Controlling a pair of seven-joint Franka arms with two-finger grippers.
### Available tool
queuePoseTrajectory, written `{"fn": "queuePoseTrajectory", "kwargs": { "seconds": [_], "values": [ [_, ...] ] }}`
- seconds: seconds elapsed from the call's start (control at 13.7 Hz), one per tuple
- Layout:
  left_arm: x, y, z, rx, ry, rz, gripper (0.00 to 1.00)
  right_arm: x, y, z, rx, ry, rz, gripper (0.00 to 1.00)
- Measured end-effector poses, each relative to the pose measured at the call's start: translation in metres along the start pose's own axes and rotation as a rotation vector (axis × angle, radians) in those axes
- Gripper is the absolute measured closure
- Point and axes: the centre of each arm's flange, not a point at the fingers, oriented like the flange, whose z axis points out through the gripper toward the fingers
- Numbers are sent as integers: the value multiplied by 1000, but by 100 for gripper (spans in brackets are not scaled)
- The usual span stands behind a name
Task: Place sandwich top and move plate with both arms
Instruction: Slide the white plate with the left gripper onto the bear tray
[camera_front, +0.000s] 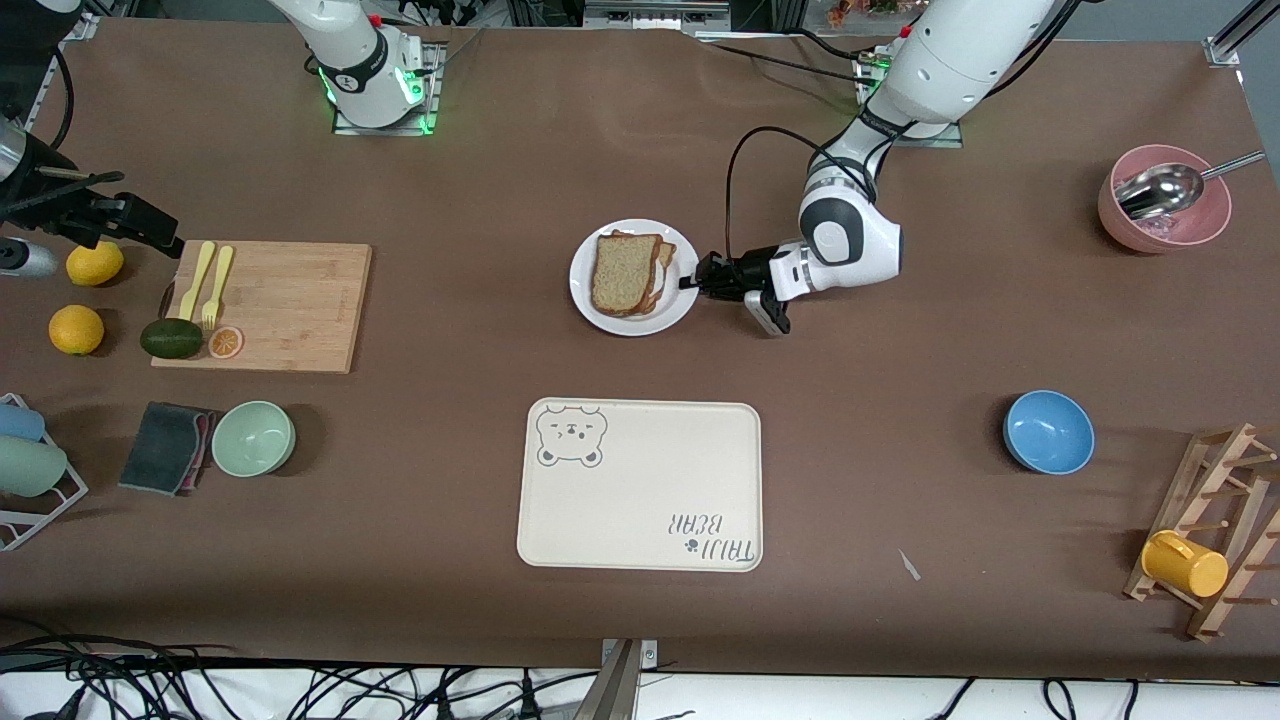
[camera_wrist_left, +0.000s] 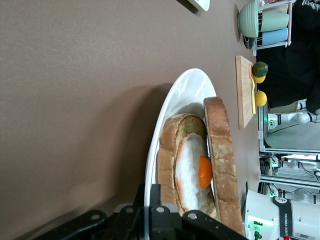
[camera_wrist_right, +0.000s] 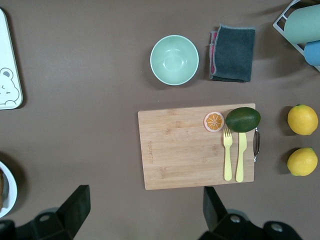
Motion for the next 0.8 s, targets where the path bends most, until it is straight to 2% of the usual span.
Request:
{"fn": "queuePoseTrajectory", "kwargs": {
  "seconds": [0.44,0.8],
  "values": [
    [27,6,-20,14,2,-54,96,1,-5,0,26,5,-1,0],
    [67,25,-56,-48,44,-92,96,1,-5,0,26,5,-1,0]
  ]
}}
